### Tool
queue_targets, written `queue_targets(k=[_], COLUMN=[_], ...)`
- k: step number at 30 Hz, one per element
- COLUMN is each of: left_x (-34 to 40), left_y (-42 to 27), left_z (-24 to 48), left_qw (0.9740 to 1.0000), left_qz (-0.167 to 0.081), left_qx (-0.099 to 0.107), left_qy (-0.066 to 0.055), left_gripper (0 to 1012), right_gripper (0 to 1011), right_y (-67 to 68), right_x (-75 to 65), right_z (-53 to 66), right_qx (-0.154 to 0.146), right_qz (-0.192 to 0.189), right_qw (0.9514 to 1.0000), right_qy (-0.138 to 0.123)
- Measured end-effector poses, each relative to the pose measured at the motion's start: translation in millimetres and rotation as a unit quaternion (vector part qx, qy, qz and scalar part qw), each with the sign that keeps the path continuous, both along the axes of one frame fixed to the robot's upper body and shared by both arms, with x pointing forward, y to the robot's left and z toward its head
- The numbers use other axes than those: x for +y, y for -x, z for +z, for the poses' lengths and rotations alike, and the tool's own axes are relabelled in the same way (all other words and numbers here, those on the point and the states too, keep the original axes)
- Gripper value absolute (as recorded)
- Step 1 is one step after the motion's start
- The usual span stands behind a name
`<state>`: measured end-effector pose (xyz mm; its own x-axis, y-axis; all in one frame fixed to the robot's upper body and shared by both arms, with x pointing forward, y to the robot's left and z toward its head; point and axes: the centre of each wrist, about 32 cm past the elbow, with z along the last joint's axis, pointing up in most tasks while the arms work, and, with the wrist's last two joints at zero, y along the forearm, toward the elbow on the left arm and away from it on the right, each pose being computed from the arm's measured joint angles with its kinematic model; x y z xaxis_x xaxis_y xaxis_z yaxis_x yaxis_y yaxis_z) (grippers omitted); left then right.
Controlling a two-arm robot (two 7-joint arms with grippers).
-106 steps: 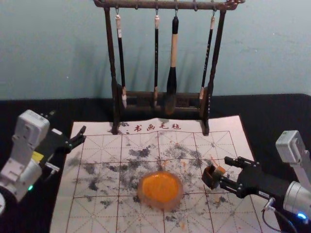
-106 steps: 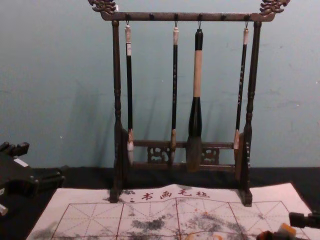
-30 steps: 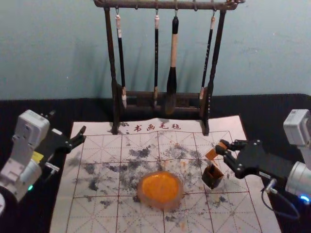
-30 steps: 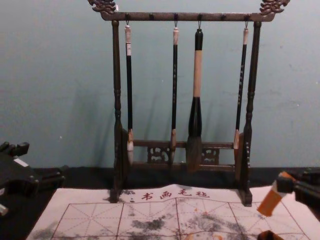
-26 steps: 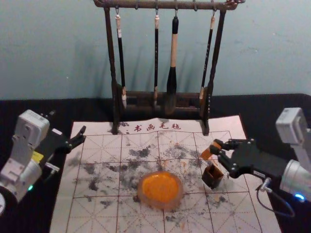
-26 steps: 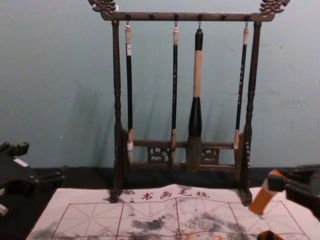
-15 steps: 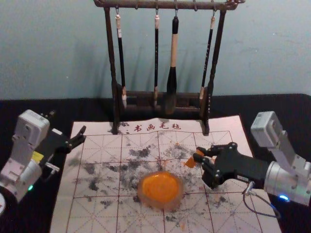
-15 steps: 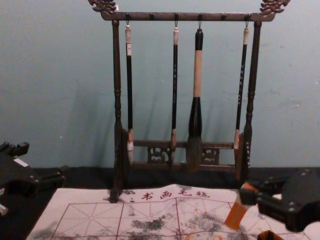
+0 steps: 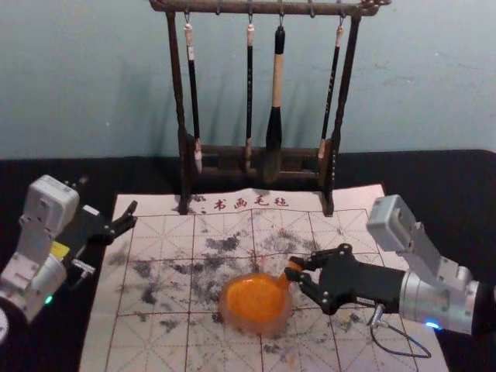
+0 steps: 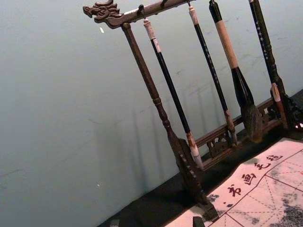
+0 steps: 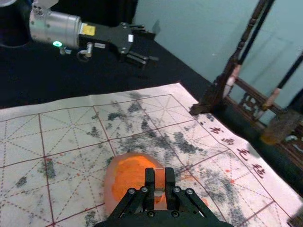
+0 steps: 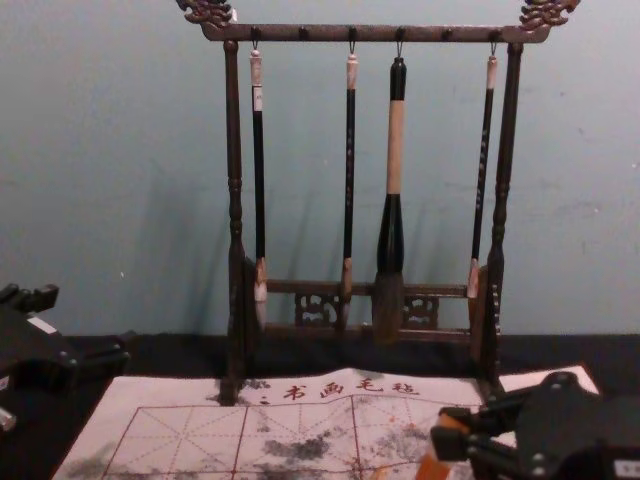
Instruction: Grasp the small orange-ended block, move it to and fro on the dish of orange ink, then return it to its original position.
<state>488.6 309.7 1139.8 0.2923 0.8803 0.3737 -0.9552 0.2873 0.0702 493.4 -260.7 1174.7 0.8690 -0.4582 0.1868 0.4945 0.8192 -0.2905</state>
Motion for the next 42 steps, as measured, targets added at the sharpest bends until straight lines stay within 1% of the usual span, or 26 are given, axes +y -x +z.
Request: queue_targets(k=[7,14,28,36,42], left_x=[0.0,0.0,0.0,0.0,0.0], left_y=[0.0,0.0,0.0,0.0,0.0], left_z=[0.0,0.0,0.0,0.0,0.0], left_qw=[1.0,1.0,1.0,1.0,1.0], left_qz=[0.0,0.0,0.0,0.0,0.0], left_qx=[0.0,0.0,0.0,0.0,0.0], left_qy=[0.0,0.0,0.0,0.0,0.0], left_gripper=[1001,1001,1001,1001,1001], right_gripper=[95,95,95,95,95], right_y=[-0.7,-0.9,-3.7,-7.7,-11.3], right_x=[8.7,15.9,30.3,36.5,39.6], right_z=[2.2,5.2,3.3,-0.7,-0.8], right_qx=[-0.001,0.001,0.01,0.015,0.013], right_qz=[0.021,0.037,0.057,0.06,0.059], right_qw=[0.9995,0.9987,0.9973,0.9968,0.9968], right_qy=[0.024,0.035,0.045,0.05,0.052])
